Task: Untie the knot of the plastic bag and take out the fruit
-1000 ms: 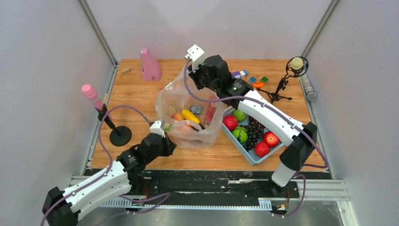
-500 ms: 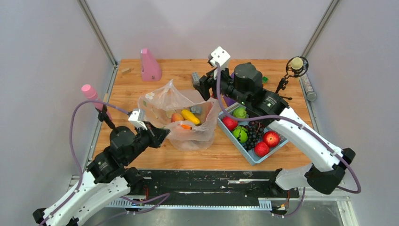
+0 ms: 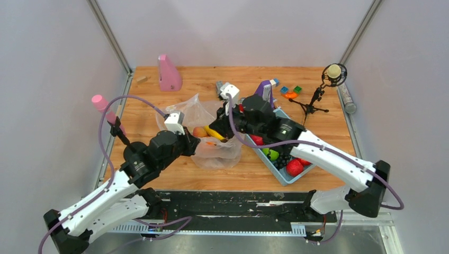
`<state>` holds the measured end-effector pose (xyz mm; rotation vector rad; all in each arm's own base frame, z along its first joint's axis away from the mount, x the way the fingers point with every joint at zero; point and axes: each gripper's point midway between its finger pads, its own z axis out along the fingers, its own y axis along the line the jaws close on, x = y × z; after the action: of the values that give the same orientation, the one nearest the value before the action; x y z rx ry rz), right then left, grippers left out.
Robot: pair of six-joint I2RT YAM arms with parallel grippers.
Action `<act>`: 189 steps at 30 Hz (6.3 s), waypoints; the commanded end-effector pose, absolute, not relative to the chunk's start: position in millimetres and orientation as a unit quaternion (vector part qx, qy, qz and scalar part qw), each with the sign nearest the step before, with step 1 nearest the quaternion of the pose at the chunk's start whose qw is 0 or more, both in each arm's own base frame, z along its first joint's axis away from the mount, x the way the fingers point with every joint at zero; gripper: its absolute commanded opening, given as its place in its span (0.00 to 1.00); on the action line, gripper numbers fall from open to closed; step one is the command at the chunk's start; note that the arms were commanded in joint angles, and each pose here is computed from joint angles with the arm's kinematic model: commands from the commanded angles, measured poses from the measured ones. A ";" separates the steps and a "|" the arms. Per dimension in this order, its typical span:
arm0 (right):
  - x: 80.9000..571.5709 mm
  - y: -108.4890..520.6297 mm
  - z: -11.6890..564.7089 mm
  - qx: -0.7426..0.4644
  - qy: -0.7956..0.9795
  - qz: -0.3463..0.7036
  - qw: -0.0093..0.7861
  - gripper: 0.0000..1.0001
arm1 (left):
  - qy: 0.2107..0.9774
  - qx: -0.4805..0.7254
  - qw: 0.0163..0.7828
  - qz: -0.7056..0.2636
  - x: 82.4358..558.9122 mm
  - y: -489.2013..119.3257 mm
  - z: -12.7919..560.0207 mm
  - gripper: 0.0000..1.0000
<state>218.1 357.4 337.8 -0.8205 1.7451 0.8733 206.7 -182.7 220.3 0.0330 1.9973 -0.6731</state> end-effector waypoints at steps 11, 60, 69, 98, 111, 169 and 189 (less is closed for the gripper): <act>249.5 384.3 204.9 -0.241 0.832 0.250 0.434 0.08 | 0.797 -0.010 0.560 -0.225 254.2 -182.4 243.0 0.00; 185.2 404.2 122.8 -0.175 0.887 0.249 0.348 0.17 | 0.864 -0.071 0.431 -0.251 202.7 -164.6 89.5 0.00; 258.2 406.6 130.2 -0.105 0.867 0.186 0.451 0.17 | 0.866 -0.070 0.429 -0.247 203.6 -165.0 85.3 0.00; 296.3 434.1 93.6 -0.192 0.878 0.187 0.396 0.69 | 0.872 -0.069 0.421 -0.239 198.8 -160.2 67.9 0.00; 297.2 426.9 62.2 -0.193 0.903 0.134 0.360 0.82 | 0.870 -0.069 0.423 -0.243 197.6 -159.8 67.9 0.00; 210.6 333.3 326.7 -0.124 0.804 0.360 0.457 0.66 | 0.872 -0.074 0.427 -0.227 193.4 -148.6 69.9 0.00; 320.2 127.4 165.2 0.067 0.907 0.074 0.409 0.66 | 0.873 -0.072 0.427 -0.225 189.0 -144.2 84.0 0.00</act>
<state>309.6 138.6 178.2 0.1869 2.2838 0.2933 183.4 -142.6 63.6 -0.1631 2.2266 -0.5441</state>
